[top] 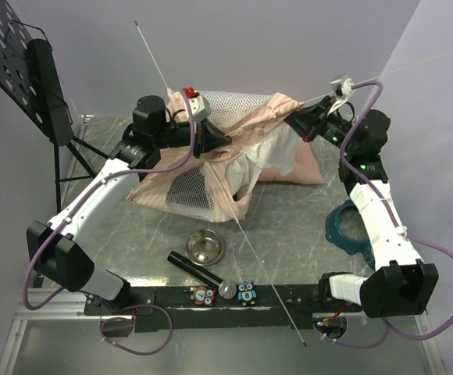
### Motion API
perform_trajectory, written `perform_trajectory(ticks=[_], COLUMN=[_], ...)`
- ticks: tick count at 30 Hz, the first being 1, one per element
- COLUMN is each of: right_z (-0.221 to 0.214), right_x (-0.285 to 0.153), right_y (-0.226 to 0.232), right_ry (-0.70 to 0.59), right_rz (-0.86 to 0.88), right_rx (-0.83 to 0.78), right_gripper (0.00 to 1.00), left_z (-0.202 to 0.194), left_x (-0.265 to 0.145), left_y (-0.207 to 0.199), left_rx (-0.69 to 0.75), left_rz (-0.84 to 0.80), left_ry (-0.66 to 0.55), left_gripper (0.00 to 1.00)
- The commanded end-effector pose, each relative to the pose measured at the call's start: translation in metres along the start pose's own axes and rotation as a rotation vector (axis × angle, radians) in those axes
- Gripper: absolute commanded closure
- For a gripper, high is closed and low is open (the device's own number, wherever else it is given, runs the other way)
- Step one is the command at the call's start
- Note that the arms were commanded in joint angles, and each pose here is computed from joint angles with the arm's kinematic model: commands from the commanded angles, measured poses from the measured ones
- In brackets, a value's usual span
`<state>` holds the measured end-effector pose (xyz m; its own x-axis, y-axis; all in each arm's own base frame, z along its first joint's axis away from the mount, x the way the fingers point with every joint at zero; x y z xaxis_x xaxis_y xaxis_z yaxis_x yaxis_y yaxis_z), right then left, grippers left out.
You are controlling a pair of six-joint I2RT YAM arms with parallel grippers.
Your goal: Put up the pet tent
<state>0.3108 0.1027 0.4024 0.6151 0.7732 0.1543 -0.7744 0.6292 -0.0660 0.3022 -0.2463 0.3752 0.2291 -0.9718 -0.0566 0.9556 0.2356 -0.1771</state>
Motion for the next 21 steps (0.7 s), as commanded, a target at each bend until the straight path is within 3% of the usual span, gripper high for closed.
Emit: perform_trajectory(ticks=[1, 13, 21], right_z=[0.073, 0.224, 0.27], right_x=[-0.022, -0.066, -0.077], right_y=[-0.01, 0.006, 0.009], right_ry=[-0.15, -0.41, -0.469], right_rz=[-0.066, -0.177, -0.201], right_rx=[-0.134, -0.256, -0.319], right_gripper=[1.0, 1.0, 1.0], left_z=[0.015, 0.036, 0.045], left_x=[-0.02, 0.007, 0.061], left_y=[-0.008, 0.024, 0.022], left_rx=[0.03, -0.008, 0.058], left_rz=[-0.01, -0.036, -0.106], left_ry=[-0.052, -0.173, -0.295], left_gripper=[0.99, 0.99, 0.99])
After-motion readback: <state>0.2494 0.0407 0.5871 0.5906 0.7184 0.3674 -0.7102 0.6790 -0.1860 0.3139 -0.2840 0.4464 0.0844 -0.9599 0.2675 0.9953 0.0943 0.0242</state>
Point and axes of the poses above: each gripper's point midway between its finger pads, its own x axis out along the fingers, its own y axis along the line the jaws close on, z = x × y, the point moved 7 cm from there along -x, back along the fingers, and after that the axes turned 12 degrees about -x, right-handed, at the moved point
